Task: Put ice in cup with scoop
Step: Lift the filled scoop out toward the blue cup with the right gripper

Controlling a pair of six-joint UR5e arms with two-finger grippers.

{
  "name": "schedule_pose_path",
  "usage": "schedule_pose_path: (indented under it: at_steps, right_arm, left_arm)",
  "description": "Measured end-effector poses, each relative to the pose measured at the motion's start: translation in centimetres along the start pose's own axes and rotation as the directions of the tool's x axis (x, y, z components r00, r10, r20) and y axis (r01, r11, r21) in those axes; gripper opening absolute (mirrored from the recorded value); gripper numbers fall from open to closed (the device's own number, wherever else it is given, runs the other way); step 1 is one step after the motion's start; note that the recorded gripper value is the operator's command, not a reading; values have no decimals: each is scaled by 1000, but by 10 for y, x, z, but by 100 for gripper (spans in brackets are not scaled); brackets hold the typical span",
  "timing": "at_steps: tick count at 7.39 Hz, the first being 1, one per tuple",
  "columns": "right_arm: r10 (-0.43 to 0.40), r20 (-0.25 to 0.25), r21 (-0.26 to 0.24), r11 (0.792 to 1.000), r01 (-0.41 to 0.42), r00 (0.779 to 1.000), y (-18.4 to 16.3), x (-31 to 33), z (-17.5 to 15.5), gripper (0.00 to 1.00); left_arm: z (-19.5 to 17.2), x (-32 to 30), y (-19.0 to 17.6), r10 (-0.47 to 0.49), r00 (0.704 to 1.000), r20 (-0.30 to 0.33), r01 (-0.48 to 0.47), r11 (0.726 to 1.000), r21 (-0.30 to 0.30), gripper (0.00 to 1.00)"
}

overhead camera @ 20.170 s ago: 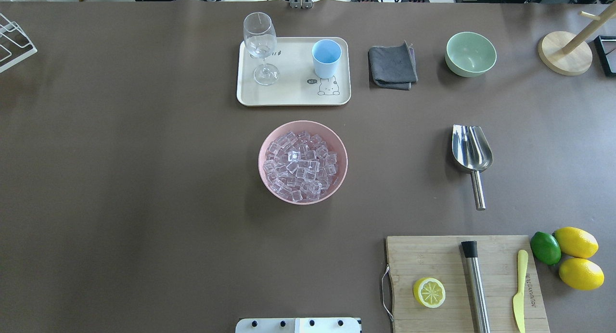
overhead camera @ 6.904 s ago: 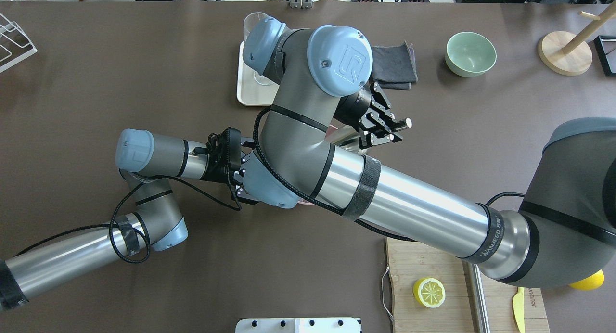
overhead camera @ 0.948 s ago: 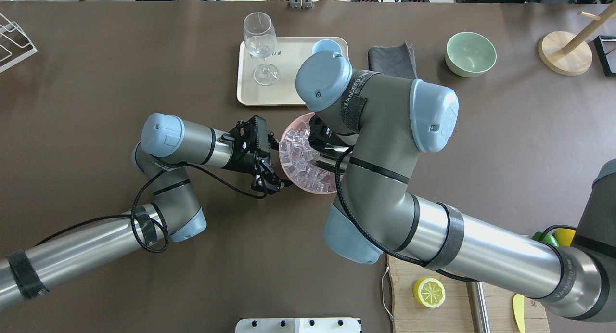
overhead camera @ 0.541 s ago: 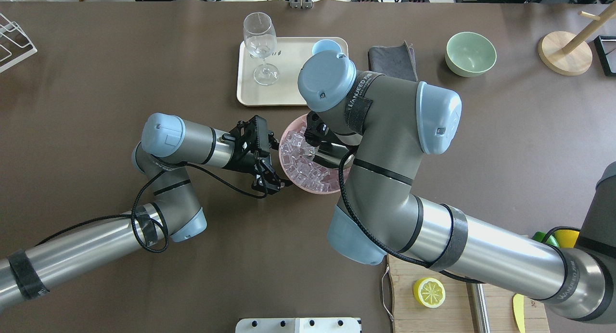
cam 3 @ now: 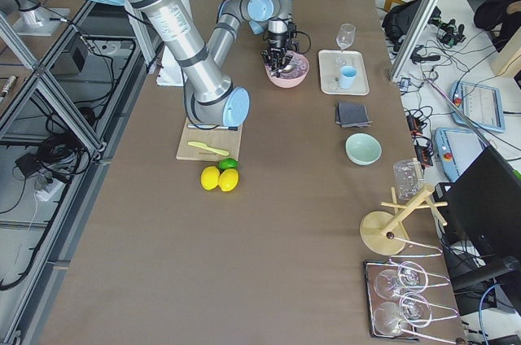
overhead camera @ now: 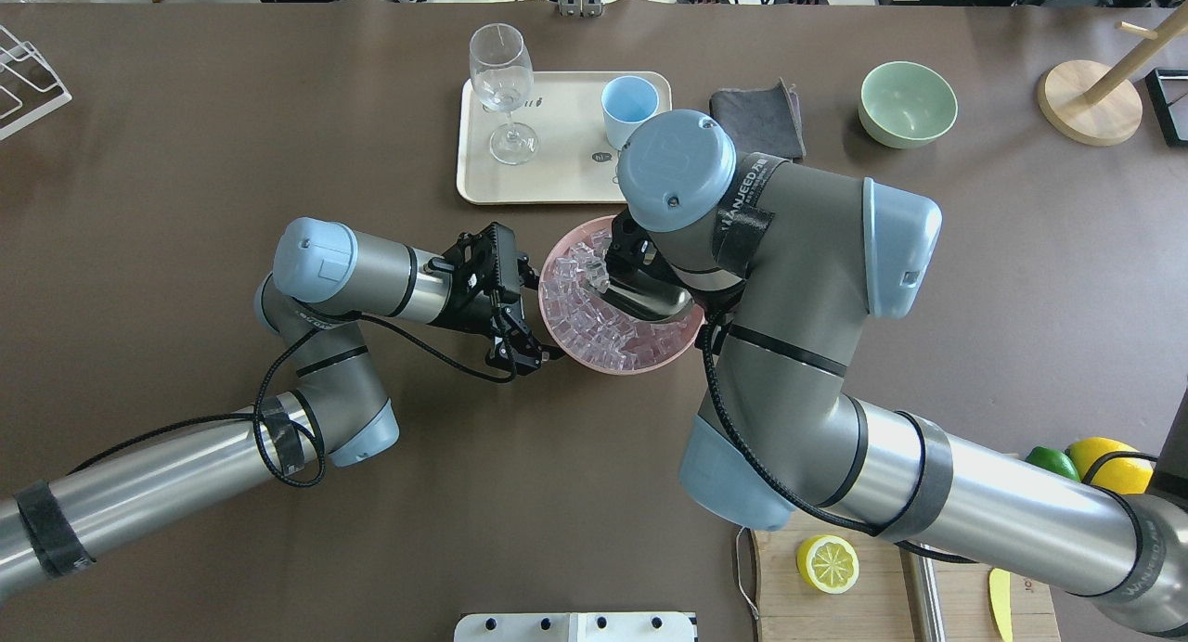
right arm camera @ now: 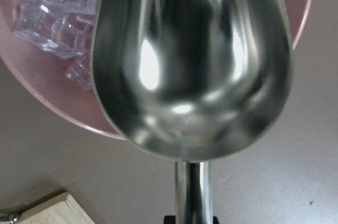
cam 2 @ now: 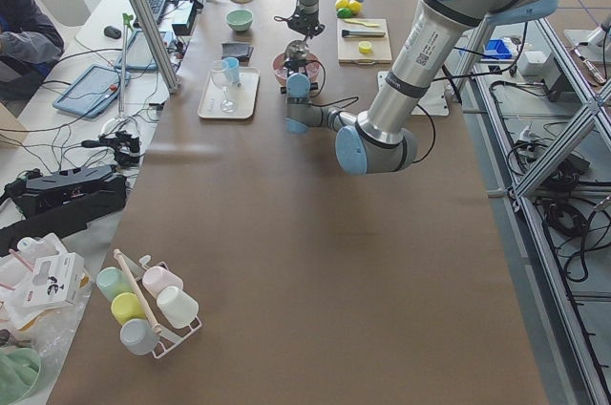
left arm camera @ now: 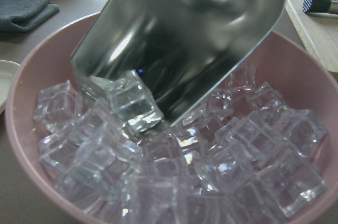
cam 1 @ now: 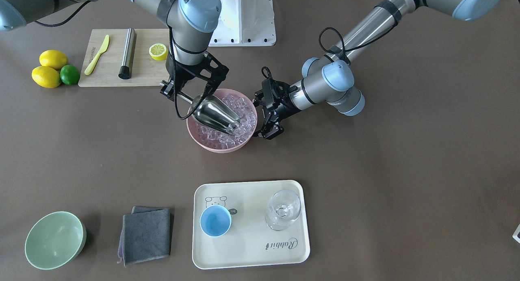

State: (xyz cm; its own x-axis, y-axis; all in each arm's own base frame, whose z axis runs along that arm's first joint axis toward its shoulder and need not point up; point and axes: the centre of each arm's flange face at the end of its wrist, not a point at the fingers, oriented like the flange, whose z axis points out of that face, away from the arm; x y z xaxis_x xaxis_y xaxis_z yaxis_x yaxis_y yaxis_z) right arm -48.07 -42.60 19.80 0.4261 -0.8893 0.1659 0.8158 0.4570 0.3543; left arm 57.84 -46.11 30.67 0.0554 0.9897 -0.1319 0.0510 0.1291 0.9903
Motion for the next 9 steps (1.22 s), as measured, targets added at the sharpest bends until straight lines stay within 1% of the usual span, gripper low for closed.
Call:
schedule_pose_path:
  at_steps: [2, 5, 7, 8, 9]
  right_arm:
    - [34, -2, 47, 998, -34, 999, 9, 0, 3, 0]
    - [79, 4, 129, 988, -79, 997, 7, 2, 12, 0]
    - [115, 17, 200, 973, -116, 993, 9, 2, 13, 0]
    - [134, 25, 244, 960, -136, 991, 17, 1, 10, 0]
    - [145, 32, 282, 948, -148, 989, 33, 0, 3, 0]
  left_arm:
    - [0, 0, 0, 1, 1000, 0, -1, 1000, 0, 99]
    - [0, 1, 0, 1, 1000, -2, -1, 1000, 0, 99]
    - [1, 1, 0, -1, 1000, -3, 1, 1000, -5, 99]
    - [2, 1, 1, -2, 1000, -3, 2, 1000, -7, 99]
    - [2, 1, 1, -3, 1000, -3, 3, 1000, -9, 99]
